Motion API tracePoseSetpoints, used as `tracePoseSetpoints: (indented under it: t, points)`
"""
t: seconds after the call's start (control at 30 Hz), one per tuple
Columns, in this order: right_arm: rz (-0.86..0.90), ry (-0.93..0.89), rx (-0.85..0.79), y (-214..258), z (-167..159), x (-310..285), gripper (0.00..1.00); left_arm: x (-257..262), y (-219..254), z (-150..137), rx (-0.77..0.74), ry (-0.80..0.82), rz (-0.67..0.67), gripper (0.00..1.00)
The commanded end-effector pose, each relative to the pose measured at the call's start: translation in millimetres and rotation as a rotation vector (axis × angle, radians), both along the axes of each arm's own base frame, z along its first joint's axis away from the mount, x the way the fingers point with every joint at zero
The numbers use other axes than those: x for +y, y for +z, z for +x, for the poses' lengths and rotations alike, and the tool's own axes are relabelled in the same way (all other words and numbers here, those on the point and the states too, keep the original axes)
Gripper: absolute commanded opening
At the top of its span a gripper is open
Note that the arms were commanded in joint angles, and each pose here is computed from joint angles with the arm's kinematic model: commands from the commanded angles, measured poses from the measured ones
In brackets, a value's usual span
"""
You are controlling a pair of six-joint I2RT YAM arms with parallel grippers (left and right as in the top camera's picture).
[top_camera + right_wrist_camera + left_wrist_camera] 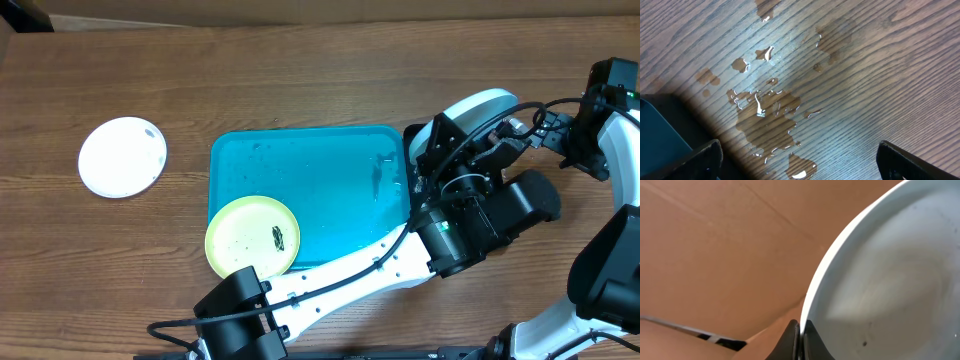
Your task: Clean dirty plates on tray and stack at the side
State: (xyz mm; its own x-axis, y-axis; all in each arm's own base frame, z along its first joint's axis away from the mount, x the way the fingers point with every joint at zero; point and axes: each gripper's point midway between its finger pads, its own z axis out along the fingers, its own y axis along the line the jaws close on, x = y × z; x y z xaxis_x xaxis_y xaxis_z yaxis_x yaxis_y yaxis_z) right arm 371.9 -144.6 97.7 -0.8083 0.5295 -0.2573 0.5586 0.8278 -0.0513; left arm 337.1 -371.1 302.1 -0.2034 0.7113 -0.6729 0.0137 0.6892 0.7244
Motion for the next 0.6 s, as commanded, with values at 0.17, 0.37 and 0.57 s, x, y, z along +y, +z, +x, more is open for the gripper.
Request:
tracePoseSetpoints:
  t: [0.17,0.37,0.57]
  points:
    - [-0.012,-0.007,-0.026,8.8,3.7,-3.0,1.00,6.9,23.2,-2.8,-0.039,0.033,-0.011,0.04]
    - [-0.012,-0.007,-0.026,8.9,3.8,-3.1,1.00,6.8,23.5,-2.6,-0.040,0.033,-0.014,0.04]
    - [-0.012,-0.007,-0.026,8.8,3.7,-3.0,1.00,6.8,23.0,-2.8,-0.049,0.041,-0.075,0.04]
